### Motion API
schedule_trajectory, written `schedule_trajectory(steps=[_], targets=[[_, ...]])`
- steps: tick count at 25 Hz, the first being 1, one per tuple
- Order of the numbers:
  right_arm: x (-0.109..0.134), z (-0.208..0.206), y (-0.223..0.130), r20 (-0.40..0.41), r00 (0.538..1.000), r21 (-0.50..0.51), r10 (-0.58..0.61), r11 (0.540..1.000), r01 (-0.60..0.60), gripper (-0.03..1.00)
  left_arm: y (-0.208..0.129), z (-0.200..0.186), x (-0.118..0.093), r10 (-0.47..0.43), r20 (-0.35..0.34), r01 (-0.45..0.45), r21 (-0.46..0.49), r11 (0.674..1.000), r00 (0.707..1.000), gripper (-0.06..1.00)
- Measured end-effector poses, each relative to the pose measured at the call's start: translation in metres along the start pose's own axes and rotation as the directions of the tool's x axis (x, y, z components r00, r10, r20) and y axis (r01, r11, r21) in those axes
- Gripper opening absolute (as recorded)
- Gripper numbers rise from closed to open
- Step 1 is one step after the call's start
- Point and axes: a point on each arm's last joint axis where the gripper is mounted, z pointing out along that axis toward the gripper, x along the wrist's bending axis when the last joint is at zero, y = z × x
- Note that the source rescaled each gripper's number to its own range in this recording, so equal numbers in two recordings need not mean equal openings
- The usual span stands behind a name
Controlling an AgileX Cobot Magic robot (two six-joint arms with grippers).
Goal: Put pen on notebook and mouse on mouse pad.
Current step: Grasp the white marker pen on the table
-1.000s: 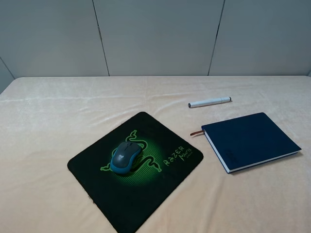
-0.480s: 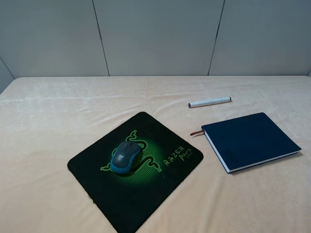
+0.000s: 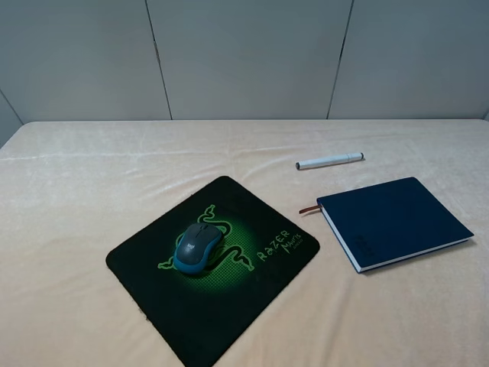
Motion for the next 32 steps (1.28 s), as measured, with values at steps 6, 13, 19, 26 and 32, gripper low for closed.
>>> schedule_trajectory(steps=[6, 13, 19, 26, 32], targets=[[-0.01, 0.092, 0.053, -0.11, 0.992, 0.171, -0.069, 0.981, 0.087, 1.0, 0.0, 0.0, 0.0, 0.0, 0.0, 0.0, 0.0, 1.0, 1.0, 1.0], [-0.011, 0.191, 0.076, -0.244, 0.961, 0.265, -0.129, 0.944, 0.194, 1.0, 0.0, 0.0, 0.0, 0.0, 0.0, 0.0, 0.0, 1.0, 1.0, 1.0], [-0.005, 0.268, 0.059, -0.347, 0.922, 0.335, -0.172, 0.896, 0.293, 1.0, 0.0, 0.0, 0.0, 0.0, 0.0, 0.0, 0.0, 1.0, 1.0, 1.0], [0.027, 0.331, 0.043, -0.431, 0.842, 0.317, -0.326, 0.818, 0.479, 1.0, 0.0, 0.0, 0.0, 0.0, 0.0, 0.0, 0.0, 1.0, 1.0, 1.0], [0.052, 0.367, 0.042, -0.461, 0.798, 0.299, -0.387, 0.779, 0.551, 1.0, 0.0, 0.0, 0.0, 0.0, 0.0, 0.0, 0.0, 1.0, 1.0, 1.0]])
